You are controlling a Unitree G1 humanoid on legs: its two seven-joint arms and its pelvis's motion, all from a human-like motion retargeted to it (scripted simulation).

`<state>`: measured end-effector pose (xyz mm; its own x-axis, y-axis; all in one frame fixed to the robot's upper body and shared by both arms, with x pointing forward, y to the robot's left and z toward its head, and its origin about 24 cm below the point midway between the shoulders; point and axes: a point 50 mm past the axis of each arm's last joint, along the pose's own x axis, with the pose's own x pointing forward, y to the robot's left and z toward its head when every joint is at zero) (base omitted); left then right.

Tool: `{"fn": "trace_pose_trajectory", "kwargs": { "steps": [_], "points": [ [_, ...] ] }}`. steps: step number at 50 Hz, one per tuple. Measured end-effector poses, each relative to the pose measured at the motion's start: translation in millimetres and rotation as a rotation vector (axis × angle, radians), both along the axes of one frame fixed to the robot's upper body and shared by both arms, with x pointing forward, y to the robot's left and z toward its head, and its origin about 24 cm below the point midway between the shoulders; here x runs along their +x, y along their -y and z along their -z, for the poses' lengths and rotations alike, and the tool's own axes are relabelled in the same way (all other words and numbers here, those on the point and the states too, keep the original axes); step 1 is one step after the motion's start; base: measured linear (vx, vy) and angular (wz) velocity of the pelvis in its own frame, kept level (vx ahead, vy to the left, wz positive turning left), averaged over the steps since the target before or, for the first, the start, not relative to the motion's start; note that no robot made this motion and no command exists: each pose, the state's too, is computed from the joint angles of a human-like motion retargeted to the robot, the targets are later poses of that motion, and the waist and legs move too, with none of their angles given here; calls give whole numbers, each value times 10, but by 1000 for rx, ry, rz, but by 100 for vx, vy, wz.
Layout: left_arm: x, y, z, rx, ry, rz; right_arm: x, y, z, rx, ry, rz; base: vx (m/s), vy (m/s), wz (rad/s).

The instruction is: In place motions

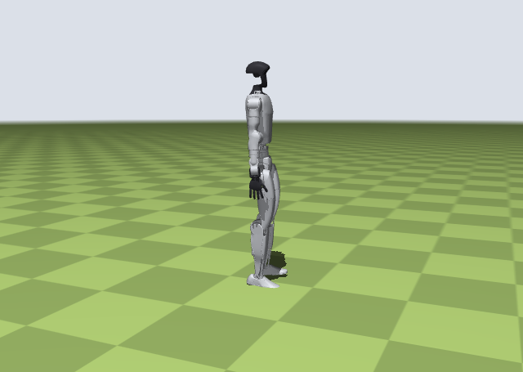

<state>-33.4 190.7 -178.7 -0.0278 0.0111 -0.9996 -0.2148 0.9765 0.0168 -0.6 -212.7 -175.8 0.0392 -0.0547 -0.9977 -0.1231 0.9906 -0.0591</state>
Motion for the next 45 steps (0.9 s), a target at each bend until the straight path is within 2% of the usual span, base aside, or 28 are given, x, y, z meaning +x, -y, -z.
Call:
{"fn": "trace_pose_trajectory", "kwargs": {
  "steps": [24, 45],
  "points": [
    [-67, -94, -19, 5, -3, 1, 7, 101, -21, -34, -4, 44, 0, 1, -7],
    [-118, -131, -30, 10, -11, -11, -281, 210, -60, -63, -62, 86, 3, 20, 121]
  ]
}}
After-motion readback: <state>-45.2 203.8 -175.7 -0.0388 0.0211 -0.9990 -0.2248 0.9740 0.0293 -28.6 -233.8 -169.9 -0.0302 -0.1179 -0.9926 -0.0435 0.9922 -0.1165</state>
